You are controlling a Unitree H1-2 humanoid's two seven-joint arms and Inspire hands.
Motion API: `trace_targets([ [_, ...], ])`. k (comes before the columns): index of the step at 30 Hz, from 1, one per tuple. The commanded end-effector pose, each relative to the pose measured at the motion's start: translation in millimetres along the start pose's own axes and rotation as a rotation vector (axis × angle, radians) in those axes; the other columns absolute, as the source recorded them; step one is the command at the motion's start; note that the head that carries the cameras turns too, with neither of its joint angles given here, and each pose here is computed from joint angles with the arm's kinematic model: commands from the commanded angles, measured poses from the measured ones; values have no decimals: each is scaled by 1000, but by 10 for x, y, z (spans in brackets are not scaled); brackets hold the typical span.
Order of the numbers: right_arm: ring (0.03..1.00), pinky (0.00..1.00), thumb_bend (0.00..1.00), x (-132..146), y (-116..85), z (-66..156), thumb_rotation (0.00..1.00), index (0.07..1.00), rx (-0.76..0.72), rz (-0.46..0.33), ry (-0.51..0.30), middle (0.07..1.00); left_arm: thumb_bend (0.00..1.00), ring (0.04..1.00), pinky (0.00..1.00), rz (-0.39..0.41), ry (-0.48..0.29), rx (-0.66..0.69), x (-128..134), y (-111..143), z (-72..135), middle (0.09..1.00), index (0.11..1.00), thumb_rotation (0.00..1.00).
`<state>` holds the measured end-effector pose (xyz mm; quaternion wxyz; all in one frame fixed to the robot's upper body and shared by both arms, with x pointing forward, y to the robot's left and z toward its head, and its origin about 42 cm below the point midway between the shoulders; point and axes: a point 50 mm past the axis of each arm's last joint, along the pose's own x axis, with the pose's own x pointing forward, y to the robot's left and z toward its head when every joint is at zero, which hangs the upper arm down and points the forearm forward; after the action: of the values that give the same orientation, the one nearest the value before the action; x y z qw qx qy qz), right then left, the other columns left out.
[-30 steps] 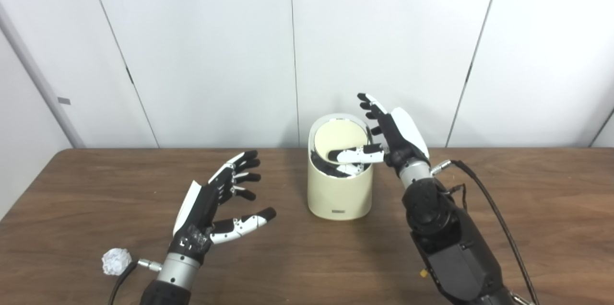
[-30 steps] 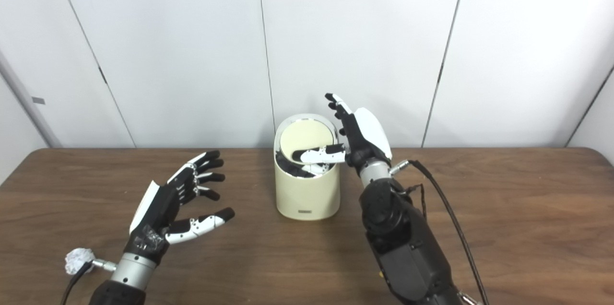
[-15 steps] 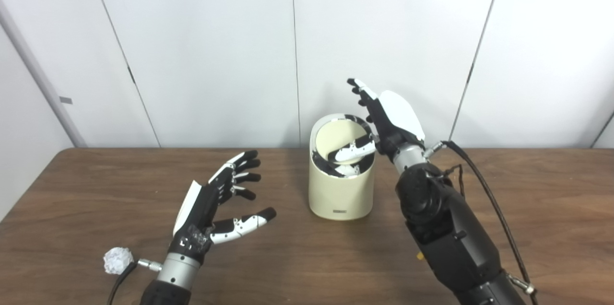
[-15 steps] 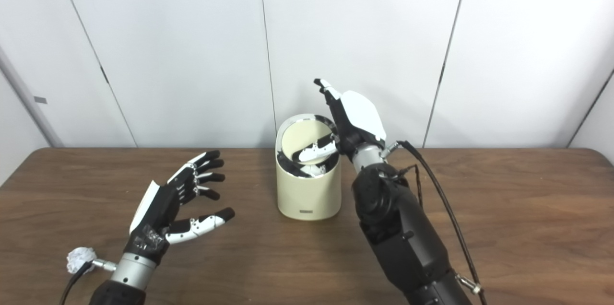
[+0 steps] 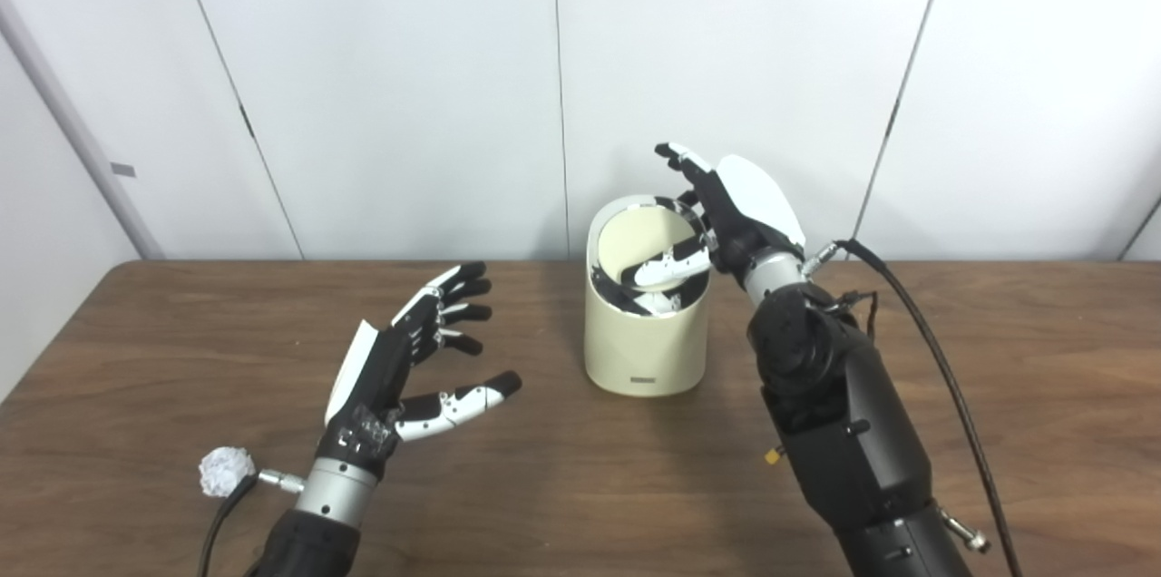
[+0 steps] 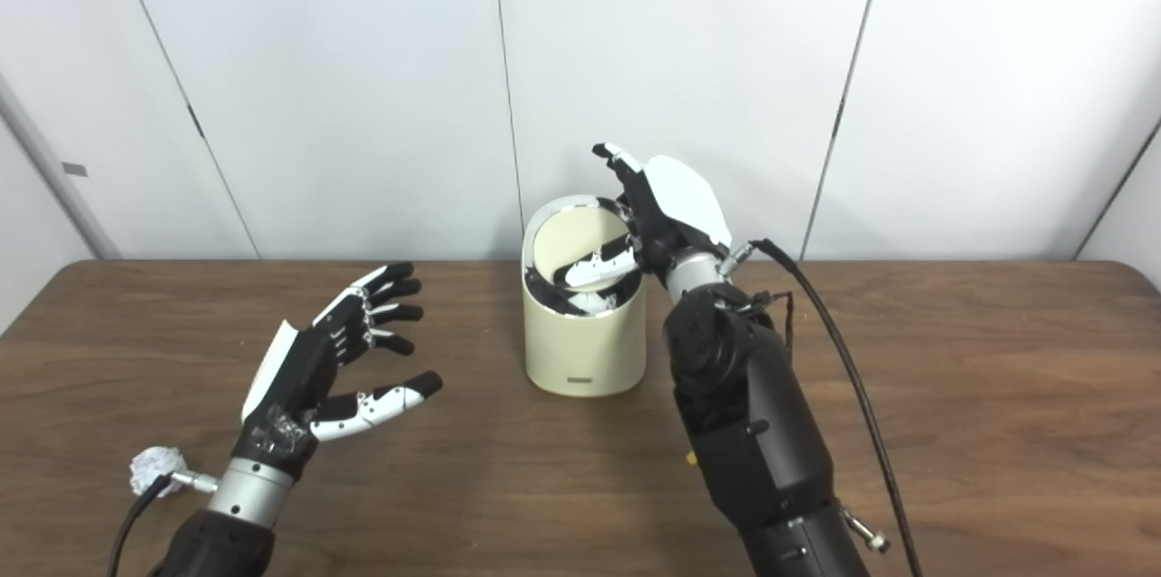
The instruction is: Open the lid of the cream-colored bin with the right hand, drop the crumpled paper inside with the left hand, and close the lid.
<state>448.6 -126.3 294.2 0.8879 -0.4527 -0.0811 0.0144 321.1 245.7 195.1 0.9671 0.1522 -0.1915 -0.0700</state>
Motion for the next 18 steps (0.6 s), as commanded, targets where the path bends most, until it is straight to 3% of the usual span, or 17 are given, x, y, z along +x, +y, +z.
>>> trace_targets([
  [1,761,598,782,11,-83,-76,10,901,-8,-19,29,898,701,768,624,11,-53,15,72,67,108,840,879,122],
  [6,859,661,711,8,-146,-82,365,902,192,-43,-18,923,699,764,613,10,-53,15,81,73,100,845,879,118],
  [9,858,674,691,7,-238,-84,498,890,264,-77,-86,921,697,765,608,5,-56,10,85,71,99,847,881,119],
  [14,832,686,638,-45,-421,-91,626,888,281,-115,-159,906,701,764,606,4,-59,11,94,60,99,848,880,135],
  [18,813,668,657,-138,-540,-185,678,888,309,-148,-161,889,702,765,606,2,-59,8,99,55,99,849,879,135],
])
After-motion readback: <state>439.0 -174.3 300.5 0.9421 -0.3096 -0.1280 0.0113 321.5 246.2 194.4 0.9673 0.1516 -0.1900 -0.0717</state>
